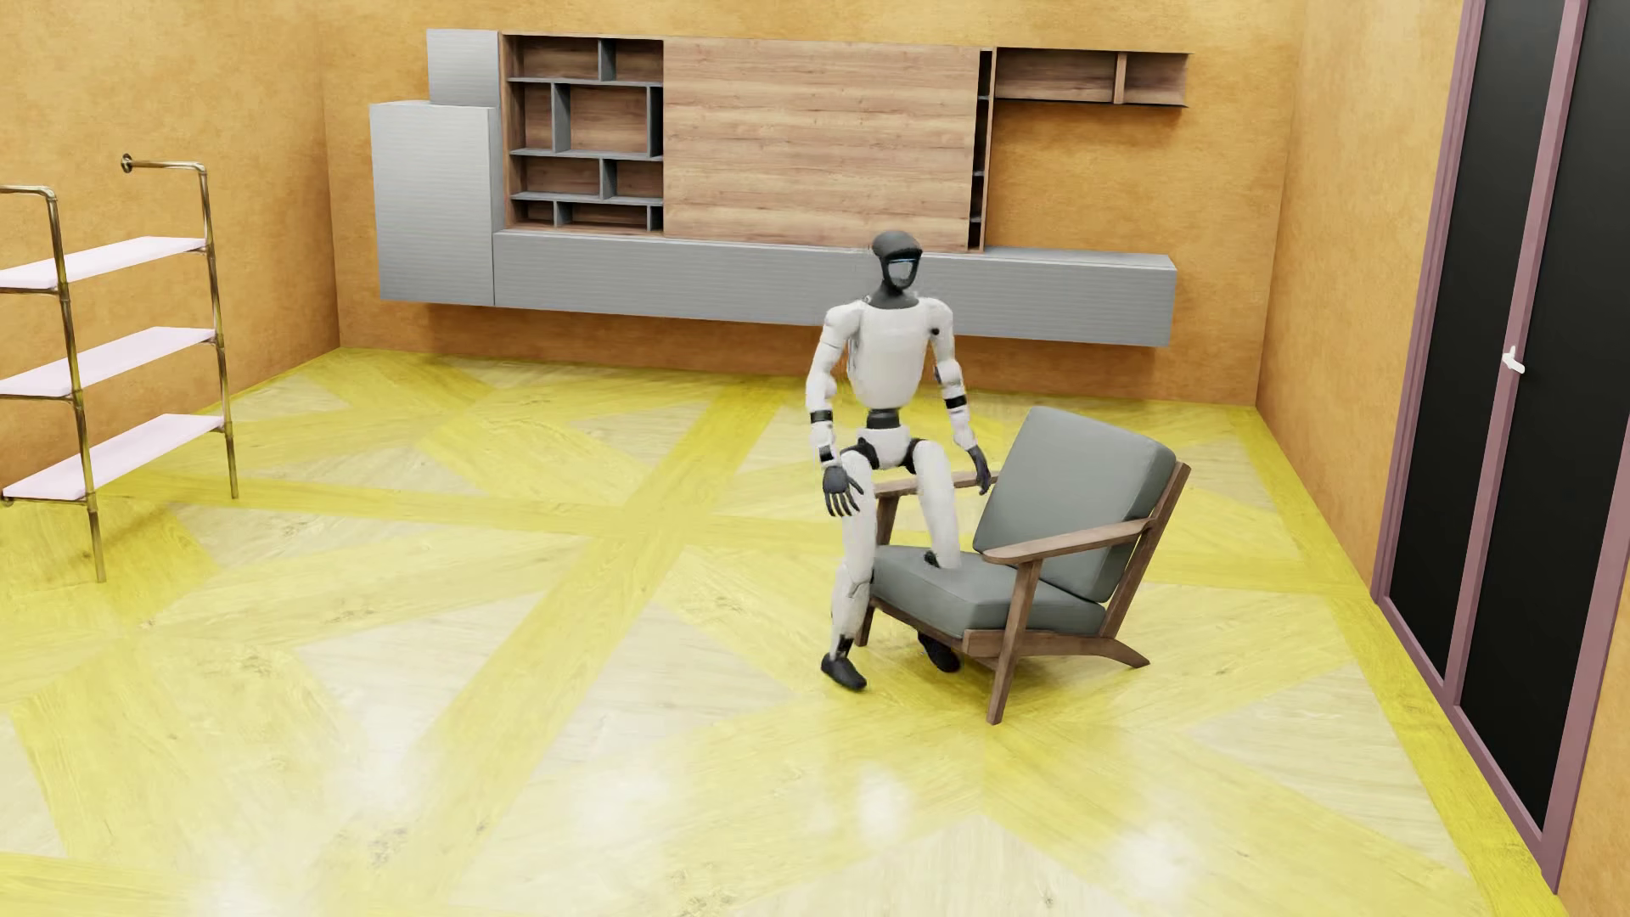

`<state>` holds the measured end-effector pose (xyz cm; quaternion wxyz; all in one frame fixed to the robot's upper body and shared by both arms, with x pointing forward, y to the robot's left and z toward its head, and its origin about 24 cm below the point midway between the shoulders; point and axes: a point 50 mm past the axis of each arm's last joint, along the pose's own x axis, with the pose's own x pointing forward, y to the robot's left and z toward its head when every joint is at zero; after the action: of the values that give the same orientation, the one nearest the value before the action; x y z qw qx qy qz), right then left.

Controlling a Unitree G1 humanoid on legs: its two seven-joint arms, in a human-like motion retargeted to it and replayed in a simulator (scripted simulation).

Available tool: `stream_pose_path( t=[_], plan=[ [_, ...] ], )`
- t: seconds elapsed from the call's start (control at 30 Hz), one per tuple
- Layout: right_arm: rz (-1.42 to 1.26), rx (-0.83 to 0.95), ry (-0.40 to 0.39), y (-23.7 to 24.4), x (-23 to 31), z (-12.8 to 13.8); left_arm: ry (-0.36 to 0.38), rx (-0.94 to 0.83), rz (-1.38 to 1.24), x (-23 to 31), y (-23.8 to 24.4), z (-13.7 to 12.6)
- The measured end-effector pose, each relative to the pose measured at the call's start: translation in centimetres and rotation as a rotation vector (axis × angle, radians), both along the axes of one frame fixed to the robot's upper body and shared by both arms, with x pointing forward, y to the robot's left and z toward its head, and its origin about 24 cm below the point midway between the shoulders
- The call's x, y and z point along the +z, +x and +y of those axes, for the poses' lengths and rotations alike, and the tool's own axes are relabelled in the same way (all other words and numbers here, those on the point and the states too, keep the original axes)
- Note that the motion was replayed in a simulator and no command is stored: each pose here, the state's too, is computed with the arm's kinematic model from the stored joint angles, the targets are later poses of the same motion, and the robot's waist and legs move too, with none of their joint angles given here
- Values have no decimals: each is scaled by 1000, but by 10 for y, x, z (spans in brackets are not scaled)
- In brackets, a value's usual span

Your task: Rest on the dark chair

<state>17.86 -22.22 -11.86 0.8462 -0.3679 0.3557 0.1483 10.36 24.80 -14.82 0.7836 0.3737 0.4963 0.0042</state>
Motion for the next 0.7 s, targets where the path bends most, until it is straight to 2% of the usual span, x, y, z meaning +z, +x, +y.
stream_pose_path(
  t=[0.03, 0.07, 0.1, 0.17, 0.2, 0.23, 0.27, 0.3, 0.37, 0.4, 0.47, 0.5, 0.53, 0.63, 0.67, 0.7],
  plan=[
    [-60, 131, 13, 16, 8, 21, 6, -17, -21, -1, 2, -7],
    [-17, 227, 98, 20, 10, 42, 43, 27, 6, -1, -2, -6],
    [-25, 357, 127, 29, 16, 62, 40, 22, -19, 1, 5, -5],
    [-142, 410, 120, 50, 32, 86, 83, -55, -68, 12, 26, 2],
    [-160, 390, 131, 52, 32, 95, 79, -84, -168, 19, 35, 9],
    [-157, 293, 81, 51, 29, 88, 138, -96, -157, 24, 40, 12],
    [-187, 269, 72, 50, 30, 78, 120, -86, -171, 23, 45, 5],
    [-184, 240, 35, 46, 27, 70, 150, -58, -185, 27, 52, 10],
    [-145, 207, -69, 40, 20, 46, 156, 42, -222, 27, 50, 10],
    [-160, 166, -94, 49, 25, 33, 147, 40, -241, 29, 56, 9],
    [-195, 69, -96, 61, 36, 13, 162, -17, -215, 38, 69, 21],
    [-225, 35, -107, 67, 41, 7, 136, -71, -298, 50, 82, 25],
    [-210, 24, -120, 72, 46, -1, 142, -96, -323, 57, 86, 30],
    [-296, -70, -165, 89, 66, -23, 183, -145, -412, 79, 114, 33],
    [-340, -74, -184, 95, 71, -23, 199, -126, -449, 85, 119, 35],
    [-311, -67, -166, 98, 74, -25, 230, -118, -459, 89, 123, 39]
  ],
)
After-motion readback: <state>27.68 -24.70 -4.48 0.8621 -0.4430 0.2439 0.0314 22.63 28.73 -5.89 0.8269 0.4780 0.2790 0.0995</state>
